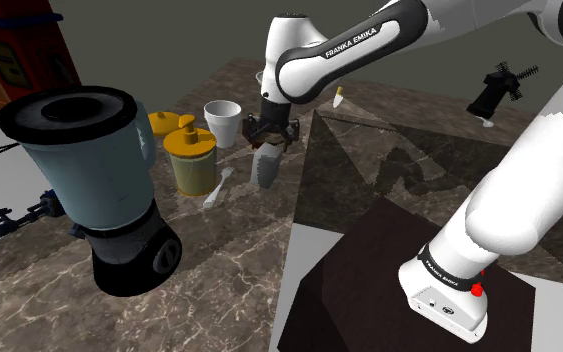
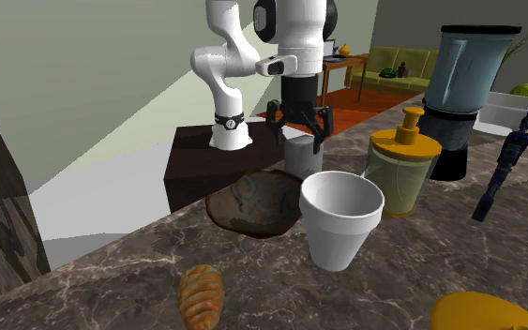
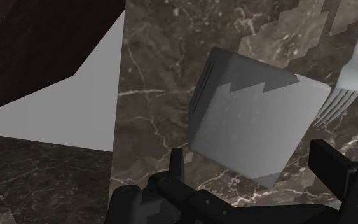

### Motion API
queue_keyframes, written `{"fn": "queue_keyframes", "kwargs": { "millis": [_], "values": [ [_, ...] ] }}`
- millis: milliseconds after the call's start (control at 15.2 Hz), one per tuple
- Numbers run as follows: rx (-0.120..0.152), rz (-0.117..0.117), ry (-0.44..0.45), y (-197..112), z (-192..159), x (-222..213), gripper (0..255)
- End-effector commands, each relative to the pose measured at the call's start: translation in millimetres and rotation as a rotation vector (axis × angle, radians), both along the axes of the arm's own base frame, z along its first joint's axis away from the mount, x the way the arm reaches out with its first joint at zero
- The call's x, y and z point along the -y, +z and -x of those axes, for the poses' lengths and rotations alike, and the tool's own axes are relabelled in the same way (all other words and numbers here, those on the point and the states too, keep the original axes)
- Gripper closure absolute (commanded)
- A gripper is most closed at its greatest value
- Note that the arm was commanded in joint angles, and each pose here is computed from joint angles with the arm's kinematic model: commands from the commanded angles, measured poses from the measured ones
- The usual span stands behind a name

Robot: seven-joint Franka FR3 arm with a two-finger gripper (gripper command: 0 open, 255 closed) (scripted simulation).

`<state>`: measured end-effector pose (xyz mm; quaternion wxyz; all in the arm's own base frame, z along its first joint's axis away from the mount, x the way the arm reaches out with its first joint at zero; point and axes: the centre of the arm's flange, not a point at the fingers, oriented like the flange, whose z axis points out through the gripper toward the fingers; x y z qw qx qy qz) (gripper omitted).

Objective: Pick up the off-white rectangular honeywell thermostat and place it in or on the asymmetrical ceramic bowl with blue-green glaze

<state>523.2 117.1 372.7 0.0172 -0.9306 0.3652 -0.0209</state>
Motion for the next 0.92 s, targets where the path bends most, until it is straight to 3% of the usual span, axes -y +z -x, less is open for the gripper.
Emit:
{"fn": "queue_keyframes", "kwargs": {
  "millis": [0, 66, 132, 858],
  "values": [
    [0.0, 0.0, 0.0, -0.1, 0.0, 0.0, 0],
    [0.0, 0.0, 0.0, 0.0, 0.0, 0.0, 0],
    [0.0, 0.0, 0.0, 0.0, 0.0, 0.0, 255],
    [0.0, 0.0, 0.0, 10.5, 0.1, 0.0, 255]
  ]
}}
